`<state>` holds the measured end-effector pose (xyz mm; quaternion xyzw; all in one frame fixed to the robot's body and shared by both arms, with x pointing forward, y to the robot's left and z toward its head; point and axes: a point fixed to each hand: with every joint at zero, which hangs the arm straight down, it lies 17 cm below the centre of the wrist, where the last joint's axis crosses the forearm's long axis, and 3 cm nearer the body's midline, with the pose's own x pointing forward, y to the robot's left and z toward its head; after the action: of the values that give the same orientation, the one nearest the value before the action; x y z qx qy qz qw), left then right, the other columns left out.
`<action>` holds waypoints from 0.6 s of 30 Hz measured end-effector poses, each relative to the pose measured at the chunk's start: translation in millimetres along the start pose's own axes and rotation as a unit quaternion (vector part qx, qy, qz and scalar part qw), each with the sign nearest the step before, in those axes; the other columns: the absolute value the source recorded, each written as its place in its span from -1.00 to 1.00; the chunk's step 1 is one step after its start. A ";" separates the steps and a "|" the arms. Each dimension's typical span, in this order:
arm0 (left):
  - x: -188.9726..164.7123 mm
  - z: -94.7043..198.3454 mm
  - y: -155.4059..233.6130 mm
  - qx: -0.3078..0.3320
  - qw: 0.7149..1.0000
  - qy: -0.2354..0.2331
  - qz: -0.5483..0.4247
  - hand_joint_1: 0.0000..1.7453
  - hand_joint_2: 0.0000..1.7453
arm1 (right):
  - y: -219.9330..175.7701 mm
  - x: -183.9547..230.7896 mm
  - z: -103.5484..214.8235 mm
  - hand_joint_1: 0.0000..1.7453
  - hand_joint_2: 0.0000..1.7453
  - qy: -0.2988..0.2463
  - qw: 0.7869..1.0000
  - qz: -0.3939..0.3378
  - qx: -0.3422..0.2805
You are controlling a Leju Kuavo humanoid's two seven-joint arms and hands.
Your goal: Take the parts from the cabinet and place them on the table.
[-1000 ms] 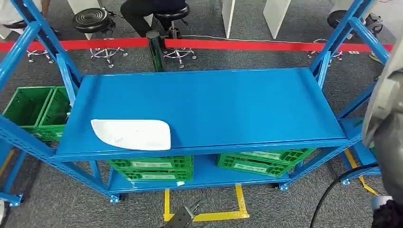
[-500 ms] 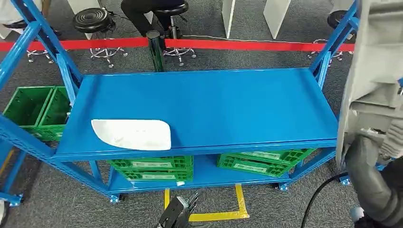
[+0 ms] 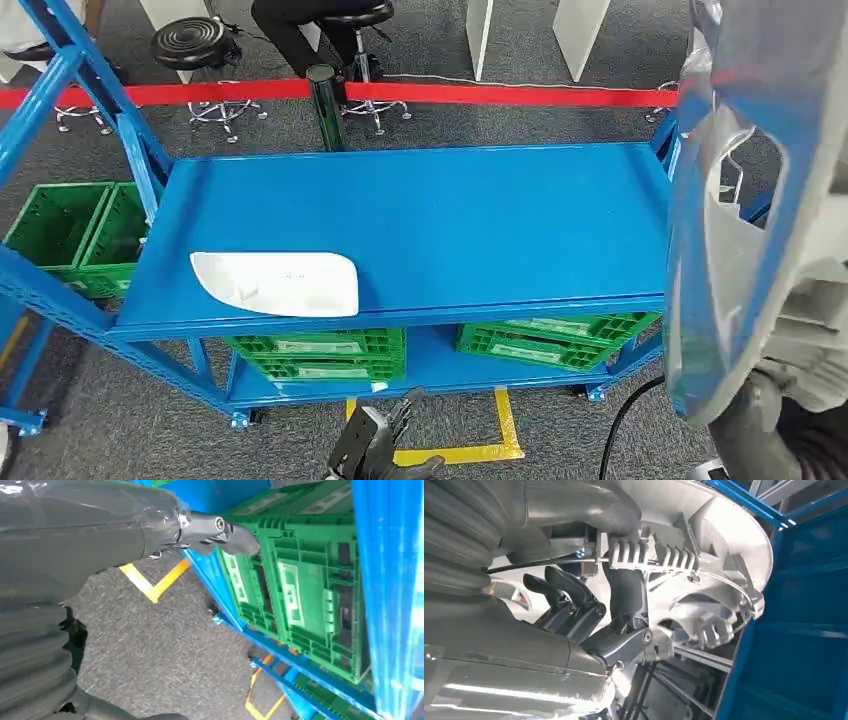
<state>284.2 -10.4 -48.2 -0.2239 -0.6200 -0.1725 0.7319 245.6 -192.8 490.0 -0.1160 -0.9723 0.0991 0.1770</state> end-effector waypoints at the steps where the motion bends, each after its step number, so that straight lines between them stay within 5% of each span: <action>1: 2.8 0.1 0.7 0.002 1.000 -0.008 0.001 -1.00 1.00 | 0.4 0.0 0.9 1.00 1.00 0.001 1.000 0.000 -0.001; 18: 81.7 14.8 14.6 0.029 0.989 -0.145 0.001 -1.00 1.00 | -0.2 -0.3 3.6 1.00 1.00 0.011 1.000 0.027 -0.010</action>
<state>293.7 12.0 32.5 -0.2256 -0.7241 -0.1198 0.6406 244.6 -193.5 486.7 -0.1451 -0.9677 0.0930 0.1838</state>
